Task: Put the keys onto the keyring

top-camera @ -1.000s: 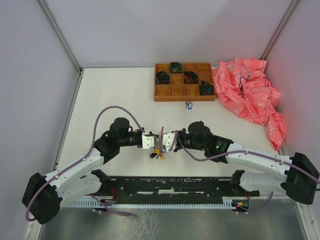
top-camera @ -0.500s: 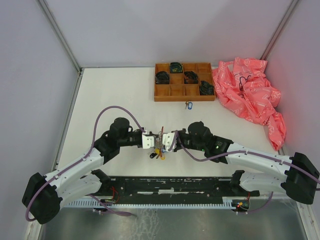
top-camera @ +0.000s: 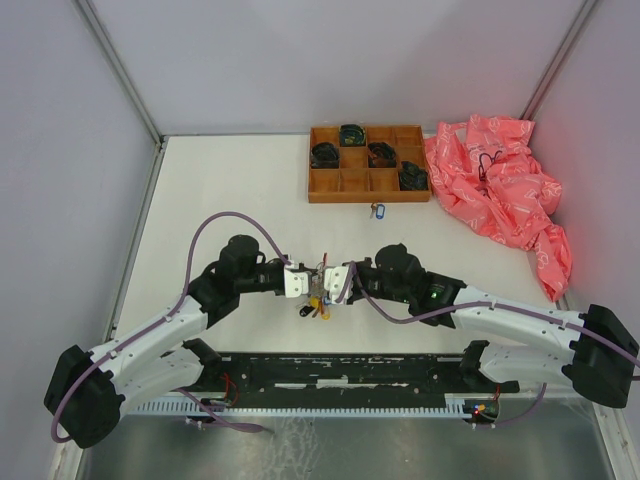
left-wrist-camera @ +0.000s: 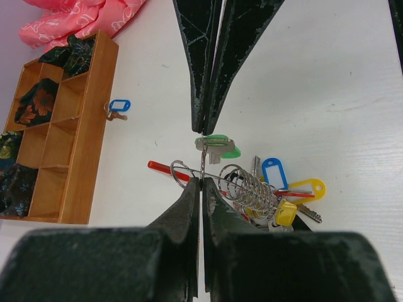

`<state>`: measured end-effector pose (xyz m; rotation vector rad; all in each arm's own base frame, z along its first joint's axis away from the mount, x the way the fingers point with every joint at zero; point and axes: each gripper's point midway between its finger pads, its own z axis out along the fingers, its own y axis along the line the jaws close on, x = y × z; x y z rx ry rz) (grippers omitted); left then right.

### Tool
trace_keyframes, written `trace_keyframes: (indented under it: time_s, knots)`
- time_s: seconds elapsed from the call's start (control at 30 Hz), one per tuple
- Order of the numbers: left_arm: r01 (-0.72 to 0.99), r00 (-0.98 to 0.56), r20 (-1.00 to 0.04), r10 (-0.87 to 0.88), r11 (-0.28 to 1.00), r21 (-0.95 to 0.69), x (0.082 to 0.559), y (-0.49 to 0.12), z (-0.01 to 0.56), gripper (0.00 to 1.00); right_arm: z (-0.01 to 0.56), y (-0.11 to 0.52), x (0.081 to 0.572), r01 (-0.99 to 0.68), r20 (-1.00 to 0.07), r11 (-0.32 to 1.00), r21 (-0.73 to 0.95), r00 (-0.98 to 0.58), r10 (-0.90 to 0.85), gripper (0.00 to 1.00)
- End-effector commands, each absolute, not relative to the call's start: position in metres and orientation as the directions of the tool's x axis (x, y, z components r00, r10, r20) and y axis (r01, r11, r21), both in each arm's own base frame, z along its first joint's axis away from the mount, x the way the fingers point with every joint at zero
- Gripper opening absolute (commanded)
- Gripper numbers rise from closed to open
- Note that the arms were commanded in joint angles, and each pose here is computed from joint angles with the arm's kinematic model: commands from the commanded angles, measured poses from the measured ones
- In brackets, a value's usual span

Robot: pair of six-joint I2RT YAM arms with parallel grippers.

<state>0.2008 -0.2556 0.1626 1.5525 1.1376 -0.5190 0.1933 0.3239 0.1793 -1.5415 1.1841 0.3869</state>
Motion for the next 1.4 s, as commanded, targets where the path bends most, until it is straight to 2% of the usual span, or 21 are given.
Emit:
trace_keyframes:
  time_s: [0.0, 0.53, 1.0, 1.37]
  knots:
    - [0.825, 0.514, -0.790, 0.334, 0.062, 0.562, 0.204, -0.262, 0.187, 0.03, 0.209, 0.333, 0.197, -0.804, -0.775, 0.149, -0.575, 0.478, -0.412, 0.01]
    - [0.836, 0.507, -0.801, 0.320, 0.046, 0.547, 0.200, -0.265, 0.187, 0.03, 0.208, 0.340, 0.191, -0.810, -0.788, 0.146, -0.569, 0.485, -0.381, 0.01]
    - [0.859, 0.465, -0.838, 0.284, 0.082, 0.505, 0.200, -0.269, 0.196, 0.03, 0.206, 0.346, 0.185, -0.821, -0.805, 0.142, -0.553, 0.482, -0.346, 0.01]
    - [0.845, 0.492, -0.821, 0.289, 0.070, 0.531, 0.198, -0.266, 0.194, 0.03, 0.203, 0.327, 0.204, -0.787, -0.775, 0.224, -0.574, 0.435, -0.459, 0.01]
